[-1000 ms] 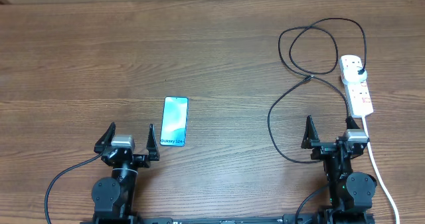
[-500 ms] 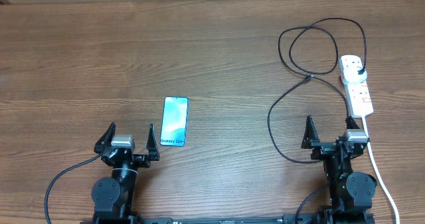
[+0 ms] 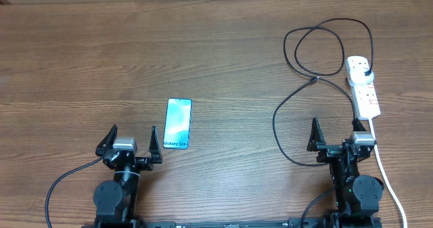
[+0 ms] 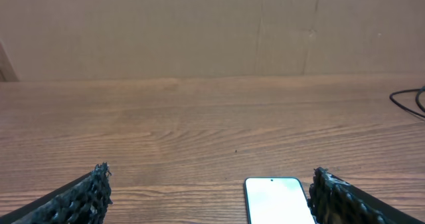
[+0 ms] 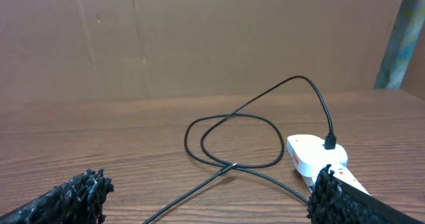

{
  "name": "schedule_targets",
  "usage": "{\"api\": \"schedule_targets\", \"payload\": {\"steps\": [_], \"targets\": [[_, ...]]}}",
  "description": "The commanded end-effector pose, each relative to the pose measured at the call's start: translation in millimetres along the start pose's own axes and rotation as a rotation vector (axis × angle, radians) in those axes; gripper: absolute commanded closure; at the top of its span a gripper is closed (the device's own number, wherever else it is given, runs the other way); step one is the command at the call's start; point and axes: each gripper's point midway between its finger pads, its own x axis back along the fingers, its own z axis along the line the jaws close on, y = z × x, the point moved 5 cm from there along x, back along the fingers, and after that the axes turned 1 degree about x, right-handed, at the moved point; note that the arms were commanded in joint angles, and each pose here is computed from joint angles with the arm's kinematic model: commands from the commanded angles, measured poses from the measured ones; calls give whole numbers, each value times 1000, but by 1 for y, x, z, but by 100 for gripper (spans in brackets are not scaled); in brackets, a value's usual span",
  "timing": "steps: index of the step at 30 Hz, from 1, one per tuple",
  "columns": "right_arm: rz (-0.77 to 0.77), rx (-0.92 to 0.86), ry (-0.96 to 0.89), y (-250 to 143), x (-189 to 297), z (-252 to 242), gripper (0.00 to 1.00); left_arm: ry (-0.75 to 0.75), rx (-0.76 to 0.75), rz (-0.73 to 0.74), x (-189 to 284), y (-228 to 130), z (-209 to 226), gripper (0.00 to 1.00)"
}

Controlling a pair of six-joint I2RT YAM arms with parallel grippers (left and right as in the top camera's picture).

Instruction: Plug charger to phone and switch on socket

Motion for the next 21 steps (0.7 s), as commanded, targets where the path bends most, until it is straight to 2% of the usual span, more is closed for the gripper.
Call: {"api": "schedule_targets", "payload": {"steps": [1,8,14,21], "targets": [[-1,2,10,-2,0,1,0,16,-17,-4,0,0,2,0],[-1,2,9,-2,0,1,0,-21,108,-3,1,1,-3,0],[-1,2,9,-3,0,1,0,-81,289,-44,6,24,-10,0],[-1,2,9,-2,0,1,0,-86,300,-34,19,55,-12,0]]}}
